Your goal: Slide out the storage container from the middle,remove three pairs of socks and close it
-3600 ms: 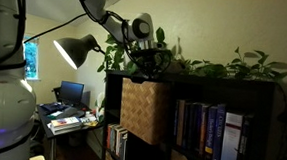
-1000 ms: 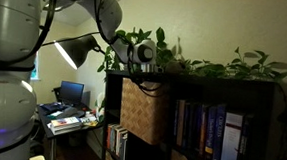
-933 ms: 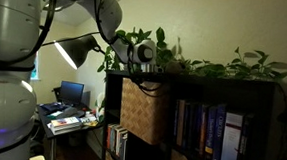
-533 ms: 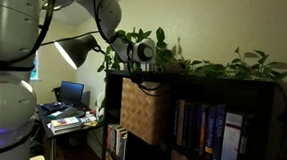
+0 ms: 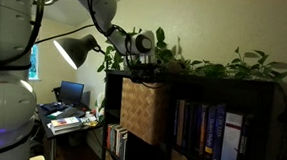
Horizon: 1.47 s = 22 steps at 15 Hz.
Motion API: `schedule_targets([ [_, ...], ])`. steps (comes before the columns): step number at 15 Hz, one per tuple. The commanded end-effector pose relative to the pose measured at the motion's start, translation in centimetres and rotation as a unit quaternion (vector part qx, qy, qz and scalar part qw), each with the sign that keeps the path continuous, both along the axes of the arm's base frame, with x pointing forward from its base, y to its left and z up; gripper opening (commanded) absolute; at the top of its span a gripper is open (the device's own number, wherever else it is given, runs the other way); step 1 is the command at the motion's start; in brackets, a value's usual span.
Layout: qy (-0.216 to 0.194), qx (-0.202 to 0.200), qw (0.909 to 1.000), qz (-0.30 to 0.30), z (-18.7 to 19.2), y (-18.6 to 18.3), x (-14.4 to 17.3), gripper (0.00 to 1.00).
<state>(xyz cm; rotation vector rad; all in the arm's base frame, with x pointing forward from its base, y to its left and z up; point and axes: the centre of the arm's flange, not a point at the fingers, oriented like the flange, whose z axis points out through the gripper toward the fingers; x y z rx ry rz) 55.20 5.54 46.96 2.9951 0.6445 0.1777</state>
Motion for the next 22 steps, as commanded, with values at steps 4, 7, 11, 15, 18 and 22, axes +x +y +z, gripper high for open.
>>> schedule_targets([
  [4, -0.038, 0.0, 0.9991, 0.017, 6.9, 0.1, -2.3, 0.04],
  [7, -0.058, -0.002, 0.9981, 0.019, 8.9, 0.3, -2.6, 0.04],
  [11, -0.077, -0.006, 0.9968, 0.019, 10.9, 0.3, -2.9, 0.04],
  [15, -0.099, -0.02, 0.9947, 0.019, 13.3, 0.1, -3.1, 0.04],
  [18, -0.119, -0.031, 0.9922, 0.019, 15.0, 0.0, -3.3, 0.04],
  [22, -0.141, -0.052, 0.9884, 0.019, 17.2, -0.1, -3.4, 0.04],
])
